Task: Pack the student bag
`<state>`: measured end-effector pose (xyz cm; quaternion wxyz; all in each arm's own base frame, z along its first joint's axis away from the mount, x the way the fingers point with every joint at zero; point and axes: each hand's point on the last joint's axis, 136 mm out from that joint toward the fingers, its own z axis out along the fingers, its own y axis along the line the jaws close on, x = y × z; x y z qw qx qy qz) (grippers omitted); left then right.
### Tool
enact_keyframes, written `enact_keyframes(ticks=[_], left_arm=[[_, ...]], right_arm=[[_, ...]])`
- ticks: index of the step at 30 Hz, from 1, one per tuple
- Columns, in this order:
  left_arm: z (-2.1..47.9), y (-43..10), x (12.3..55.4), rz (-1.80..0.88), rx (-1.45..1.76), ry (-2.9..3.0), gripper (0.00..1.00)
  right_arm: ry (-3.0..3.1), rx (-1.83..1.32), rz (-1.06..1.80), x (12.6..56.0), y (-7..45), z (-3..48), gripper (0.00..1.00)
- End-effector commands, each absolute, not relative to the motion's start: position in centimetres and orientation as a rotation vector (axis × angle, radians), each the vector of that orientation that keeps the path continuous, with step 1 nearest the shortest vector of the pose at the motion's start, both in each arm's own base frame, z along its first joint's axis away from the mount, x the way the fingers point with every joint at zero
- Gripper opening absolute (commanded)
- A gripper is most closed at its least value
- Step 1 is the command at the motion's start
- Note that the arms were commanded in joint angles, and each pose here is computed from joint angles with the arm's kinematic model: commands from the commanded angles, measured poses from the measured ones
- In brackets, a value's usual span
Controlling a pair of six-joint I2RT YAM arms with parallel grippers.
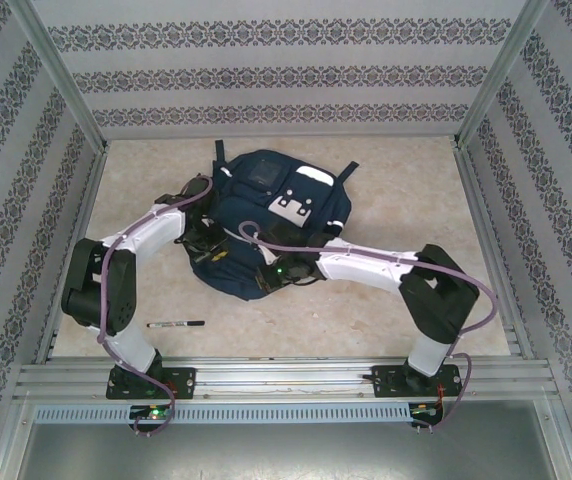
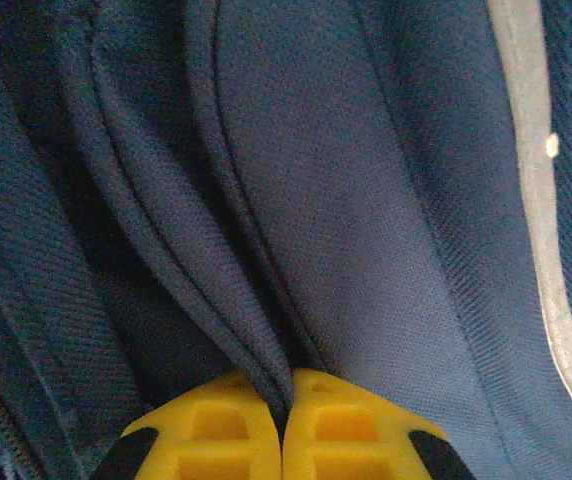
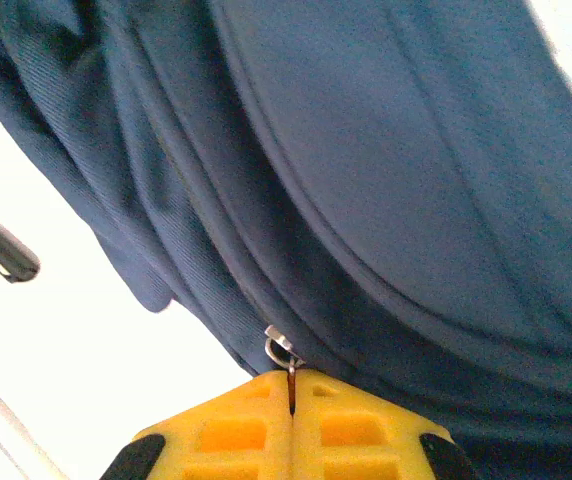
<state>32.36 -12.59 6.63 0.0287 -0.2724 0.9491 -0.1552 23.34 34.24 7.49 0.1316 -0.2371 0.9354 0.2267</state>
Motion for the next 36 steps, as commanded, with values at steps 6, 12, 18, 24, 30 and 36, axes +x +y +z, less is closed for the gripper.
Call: enact_keyframes(ticks=[6,12,18,24,30,36], left_arm=[[8.7,-12.6,35.9,-0.504,-0.306,2.907,0.00],[7.9,-12.6,35.7,-0.505,-0.044,2.953,0.00],[7.0,-12.3,34.9,-0.505,0.105,2.996,0.00],[8.4,-13.8,35.4,-0.644,0.119,2.945,0.00],[13.1,-16.3,36.1,-0.877,0.065,2.773,0.30],[17.0,-17.9,34.6,-0.919,0.111,2.708,0.44]], right_arm=[[2.814,-0.585,0.235,25.1,22.1,6.2,0.00],[2.751,-0.395,0.155,30.5,17.2,6.2,0.00],[2.707,-0.238,-0.002,35.0,12.5,6.5,0.00],[2.734,-0.059,0.137,35.8,11.3,6.5,0.04],[2.724,-0.052,0.307,33.6,12.3,8.5,0.33],[2.641,-0.248,0.692,30.8,16.4,12.8,0.47]])
